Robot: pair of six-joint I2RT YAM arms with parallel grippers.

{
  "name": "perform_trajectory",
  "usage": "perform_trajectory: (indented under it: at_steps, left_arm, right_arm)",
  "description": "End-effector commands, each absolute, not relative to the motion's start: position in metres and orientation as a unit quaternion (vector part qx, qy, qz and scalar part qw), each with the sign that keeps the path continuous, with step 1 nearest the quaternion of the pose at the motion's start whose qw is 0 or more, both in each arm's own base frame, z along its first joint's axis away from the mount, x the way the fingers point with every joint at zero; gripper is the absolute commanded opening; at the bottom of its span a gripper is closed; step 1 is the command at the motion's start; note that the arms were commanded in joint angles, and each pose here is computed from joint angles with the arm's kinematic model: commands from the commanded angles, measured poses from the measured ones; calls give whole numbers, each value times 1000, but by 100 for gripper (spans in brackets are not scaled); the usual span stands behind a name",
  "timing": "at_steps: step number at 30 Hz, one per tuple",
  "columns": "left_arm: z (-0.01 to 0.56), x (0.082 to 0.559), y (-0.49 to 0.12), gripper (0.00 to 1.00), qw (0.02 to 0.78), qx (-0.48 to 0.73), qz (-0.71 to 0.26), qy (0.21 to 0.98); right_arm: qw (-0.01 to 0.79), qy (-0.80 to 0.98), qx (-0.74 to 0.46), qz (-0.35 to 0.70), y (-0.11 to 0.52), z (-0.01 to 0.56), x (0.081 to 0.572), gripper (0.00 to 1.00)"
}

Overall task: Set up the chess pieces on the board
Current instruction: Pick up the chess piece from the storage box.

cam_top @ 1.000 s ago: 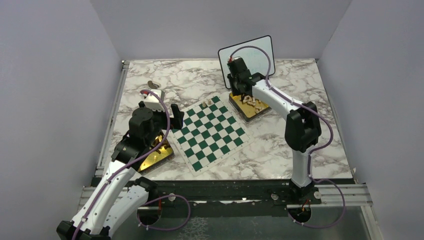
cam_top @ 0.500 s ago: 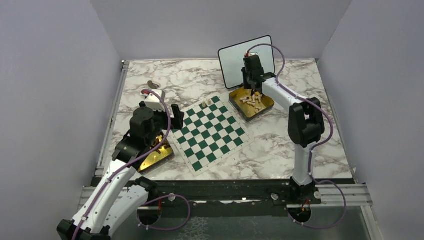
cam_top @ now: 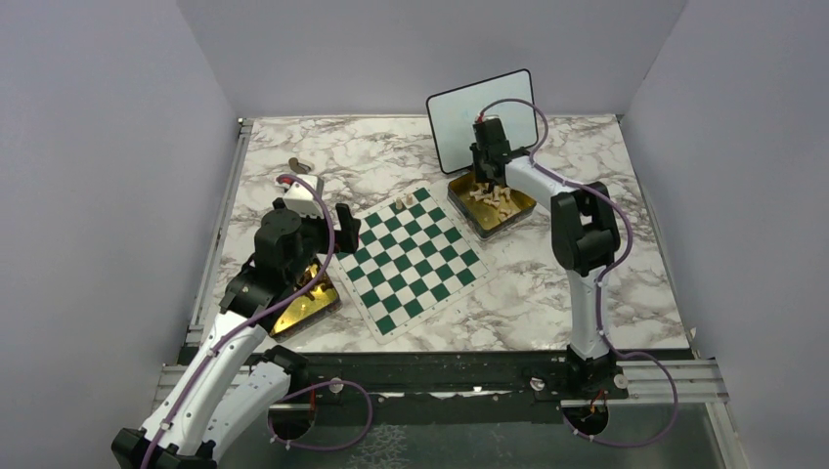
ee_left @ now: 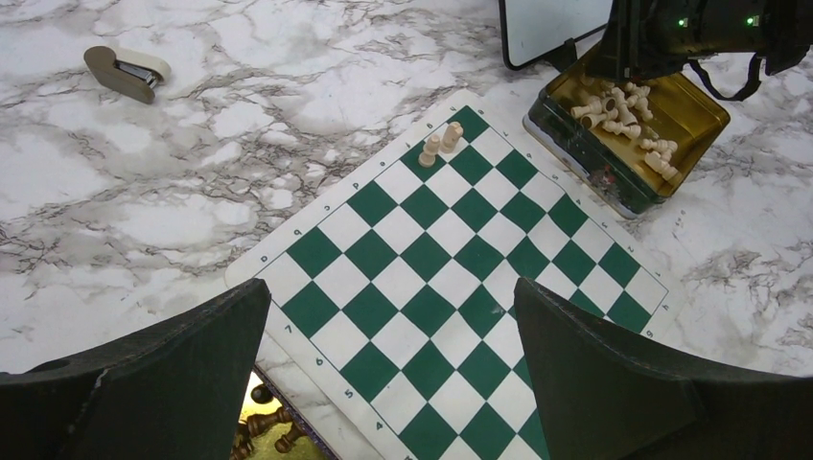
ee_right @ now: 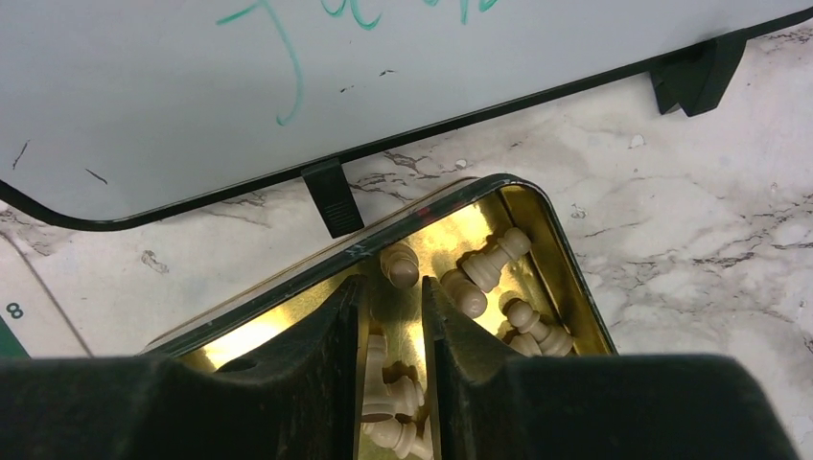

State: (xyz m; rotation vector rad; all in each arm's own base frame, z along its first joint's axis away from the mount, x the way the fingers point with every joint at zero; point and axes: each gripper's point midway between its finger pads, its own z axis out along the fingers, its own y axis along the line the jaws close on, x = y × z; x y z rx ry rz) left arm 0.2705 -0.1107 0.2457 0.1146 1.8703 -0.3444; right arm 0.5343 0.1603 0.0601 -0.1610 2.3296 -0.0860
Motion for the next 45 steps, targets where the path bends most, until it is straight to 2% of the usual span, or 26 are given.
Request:
perform_trajectory:
  at_steps: [1, 14, 22, 26, 39, 45]
  left_arm:
    - [244, 272, -110, 99, 581, 51, -140, 800]
    - [241, 275, -109, 99, 577, 49, -134, 804]
    - [240, 276, -110, 99, 575, 51, -133, 805]
    - [241, 275, -110, 99, 577, 51, -135, 804]
    - [241, 275, -109, 99, 579, 49, -134, 803]
    - [239, 275, -112, 99, 574, 55, -139, 805]
  right_arm:
    - [414, 908, -61, -31, 160, 65, 552, 31]
    - [410, 909, -74, -25, 163, 57, 560, 27]
    - [407, 910, -74, -27, 161, 57, 555, 18]
    - [409, 909, -79, -34, 157, 65, 552, 13]
    - [400, 913, -74, -21, 160, 115, 546, 10]
    - [401, 913, -68, 25, 171, 141, 530, 10]
